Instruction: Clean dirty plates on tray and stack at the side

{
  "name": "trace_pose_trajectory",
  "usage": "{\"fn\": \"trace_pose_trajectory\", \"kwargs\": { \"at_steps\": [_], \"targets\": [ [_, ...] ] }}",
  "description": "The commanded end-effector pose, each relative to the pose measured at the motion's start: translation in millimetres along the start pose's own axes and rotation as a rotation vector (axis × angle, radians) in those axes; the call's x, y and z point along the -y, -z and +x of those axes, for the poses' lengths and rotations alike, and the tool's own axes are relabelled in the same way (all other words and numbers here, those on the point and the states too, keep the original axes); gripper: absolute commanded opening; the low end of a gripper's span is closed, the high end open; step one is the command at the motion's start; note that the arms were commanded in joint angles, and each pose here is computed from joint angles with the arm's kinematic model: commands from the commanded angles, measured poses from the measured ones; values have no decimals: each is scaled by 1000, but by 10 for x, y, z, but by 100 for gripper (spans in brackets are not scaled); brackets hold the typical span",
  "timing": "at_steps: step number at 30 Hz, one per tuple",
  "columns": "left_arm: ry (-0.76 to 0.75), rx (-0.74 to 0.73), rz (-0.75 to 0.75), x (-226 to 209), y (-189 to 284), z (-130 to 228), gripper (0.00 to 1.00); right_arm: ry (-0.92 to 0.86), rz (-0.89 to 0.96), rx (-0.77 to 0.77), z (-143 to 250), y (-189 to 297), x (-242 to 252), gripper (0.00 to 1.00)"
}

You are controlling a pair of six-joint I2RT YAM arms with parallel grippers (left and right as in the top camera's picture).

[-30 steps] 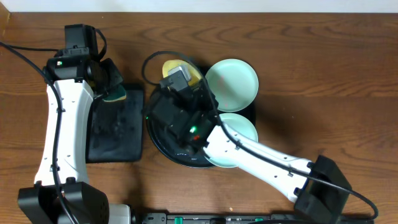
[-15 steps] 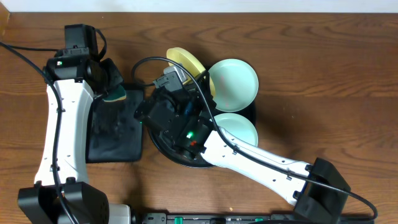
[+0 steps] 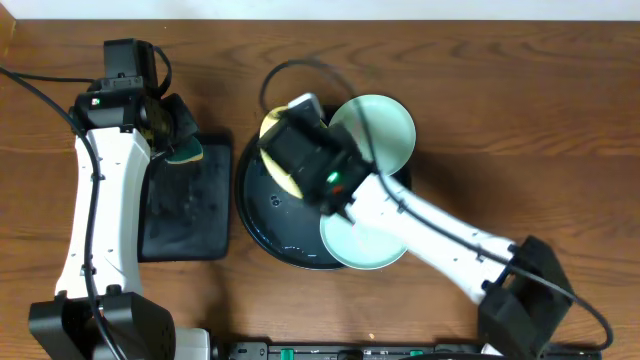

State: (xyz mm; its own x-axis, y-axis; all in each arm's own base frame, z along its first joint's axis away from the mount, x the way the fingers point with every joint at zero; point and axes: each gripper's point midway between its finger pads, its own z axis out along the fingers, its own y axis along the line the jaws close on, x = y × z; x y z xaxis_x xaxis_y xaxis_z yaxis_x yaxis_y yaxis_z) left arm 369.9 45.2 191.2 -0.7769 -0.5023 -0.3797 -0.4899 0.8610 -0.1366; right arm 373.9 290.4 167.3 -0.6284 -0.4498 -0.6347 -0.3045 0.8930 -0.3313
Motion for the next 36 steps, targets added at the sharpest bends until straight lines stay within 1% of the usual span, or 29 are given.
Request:
{"fn": "trace_pose_trajectory", "kwargs": {
  "at_steps": [1,4,10,13,22,24,30,36],
  "targets": [
    [-8,9,-3,-14,18,-29,7,-157,-350,-83,-27,20,-202,1],
    [-8,8,-3,-14,18,-28,7,-238,-443,-142,21,-82,-156,1],
    [-8,9,-3,-14,18,-29,7,-293,-505,-203,103,-188,-44,1],
    [-8,9,-3,-14,18,-29,8,-327,-547,-211,83,-188,-14,1],
    [-8,9,-3,-14,18,-29,8,-416,-495,-241,122,-290,54,1],
    [-8,8,-3,-14,17,-27,7,-431,-462,-270,204,-386,0,1],
    [-8,8,-3,-14,17,-27,7,-444,-444,-395,552,-695,-296,1],
    [-8,9,-3,-14,18,-29,7,-398,-467,-475,813,-826,-562,1]
  ]
}}
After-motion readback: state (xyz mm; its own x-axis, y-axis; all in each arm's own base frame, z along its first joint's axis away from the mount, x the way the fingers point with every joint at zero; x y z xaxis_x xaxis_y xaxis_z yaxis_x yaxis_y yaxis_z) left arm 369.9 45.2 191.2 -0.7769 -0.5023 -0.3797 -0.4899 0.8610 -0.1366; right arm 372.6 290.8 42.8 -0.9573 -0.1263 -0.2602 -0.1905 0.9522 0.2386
